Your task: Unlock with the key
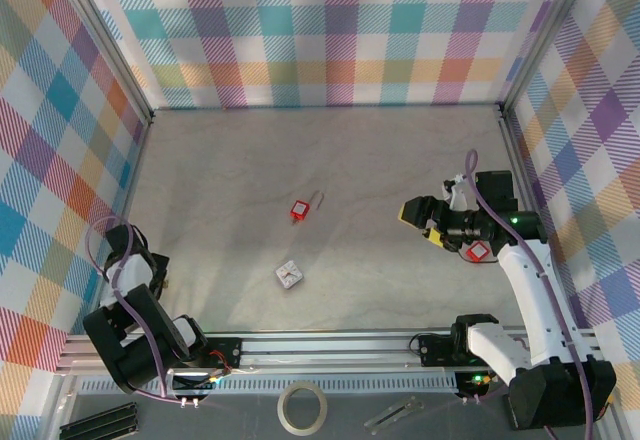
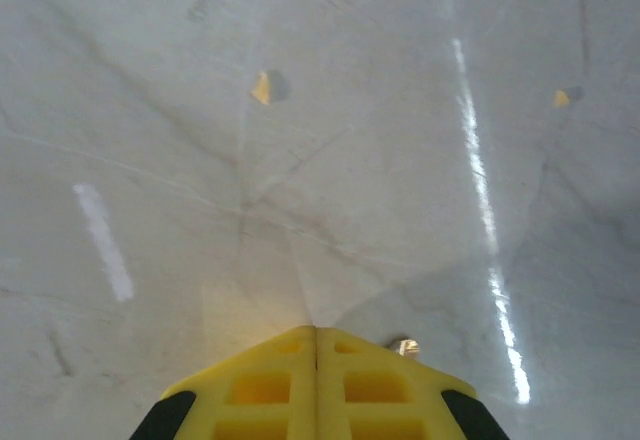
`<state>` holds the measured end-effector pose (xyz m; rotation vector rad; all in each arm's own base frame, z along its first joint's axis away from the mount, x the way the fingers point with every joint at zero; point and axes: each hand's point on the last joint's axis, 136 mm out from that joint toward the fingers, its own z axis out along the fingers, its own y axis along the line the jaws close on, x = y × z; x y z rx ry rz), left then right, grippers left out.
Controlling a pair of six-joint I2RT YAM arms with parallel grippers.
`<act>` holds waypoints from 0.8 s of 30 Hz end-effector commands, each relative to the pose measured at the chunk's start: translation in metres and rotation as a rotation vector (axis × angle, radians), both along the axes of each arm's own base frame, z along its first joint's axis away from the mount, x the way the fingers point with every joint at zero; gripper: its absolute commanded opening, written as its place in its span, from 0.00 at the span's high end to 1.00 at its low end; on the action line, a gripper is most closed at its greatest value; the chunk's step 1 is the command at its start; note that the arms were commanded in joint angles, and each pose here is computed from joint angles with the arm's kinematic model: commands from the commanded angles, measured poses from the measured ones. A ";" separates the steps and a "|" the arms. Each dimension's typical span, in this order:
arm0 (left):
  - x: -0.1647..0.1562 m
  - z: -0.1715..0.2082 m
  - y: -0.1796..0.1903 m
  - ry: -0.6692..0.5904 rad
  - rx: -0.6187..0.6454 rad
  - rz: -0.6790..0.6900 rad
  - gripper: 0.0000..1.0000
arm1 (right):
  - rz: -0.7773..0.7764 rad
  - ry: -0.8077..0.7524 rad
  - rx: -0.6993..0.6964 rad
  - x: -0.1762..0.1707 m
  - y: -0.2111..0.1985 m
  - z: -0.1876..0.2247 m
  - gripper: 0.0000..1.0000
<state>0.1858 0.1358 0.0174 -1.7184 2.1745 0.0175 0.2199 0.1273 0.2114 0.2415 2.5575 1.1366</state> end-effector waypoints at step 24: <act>0.065 0.052 -0.148 -0.277 -0.197 -0.598 1.00 | 0.086 0.038 0.054 0.026 0.045 -0.024 0.04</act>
